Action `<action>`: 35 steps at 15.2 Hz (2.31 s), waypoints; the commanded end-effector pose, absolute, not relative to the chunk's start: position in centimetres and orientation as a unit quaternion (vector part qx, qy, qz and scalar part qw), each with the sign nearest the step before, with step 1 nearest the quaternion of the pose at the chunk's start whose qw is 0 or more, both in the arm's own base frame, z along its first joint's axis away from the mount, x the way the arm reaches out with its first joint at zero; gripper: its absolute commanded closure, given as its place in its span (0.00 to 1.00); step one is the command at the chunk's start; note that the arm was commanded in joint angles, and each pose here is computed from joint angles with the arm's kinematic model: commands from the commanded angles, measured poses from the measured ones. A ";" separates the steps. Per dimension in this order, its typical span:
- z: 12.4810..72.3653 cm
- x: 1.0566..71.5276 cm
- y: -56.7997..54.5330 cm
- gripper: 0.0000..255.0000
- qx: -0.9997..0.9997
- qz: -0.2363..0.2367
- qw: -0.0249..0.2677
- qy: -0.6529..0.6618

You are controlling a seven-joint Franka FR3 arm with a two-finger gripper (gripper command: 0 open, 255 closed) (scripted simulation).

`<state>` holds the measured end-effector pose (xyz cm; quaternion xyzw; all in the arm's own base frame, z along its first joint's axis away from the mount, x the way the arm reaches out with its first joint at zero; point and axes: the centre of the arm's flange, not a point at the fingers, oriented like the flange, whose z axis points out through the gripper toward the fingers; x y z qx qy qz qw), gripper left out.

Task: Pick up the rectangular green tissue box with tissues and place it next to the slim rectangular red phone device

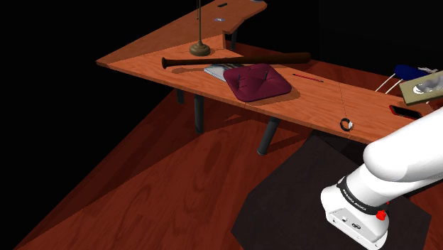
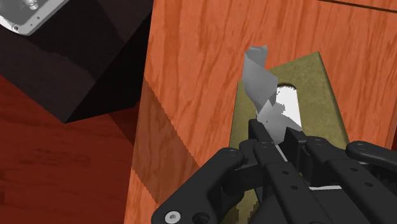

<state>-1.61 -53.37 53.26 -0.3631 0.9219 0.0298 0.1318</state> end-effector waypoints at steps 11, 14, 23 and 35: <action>46.9 -1.4 -53.4 1.00 -0.363 0.030 0.132 0.922; 45.3 -1.4 -53.4 1.00 -0.363 0.030 0.132 0.922; 40.5 -1.4 -53.4 1.00 -0.363 0.030 0.132 0.922; 40.5 -2.6 -54.0 0.00 -0.362 0.029 0.132 0.922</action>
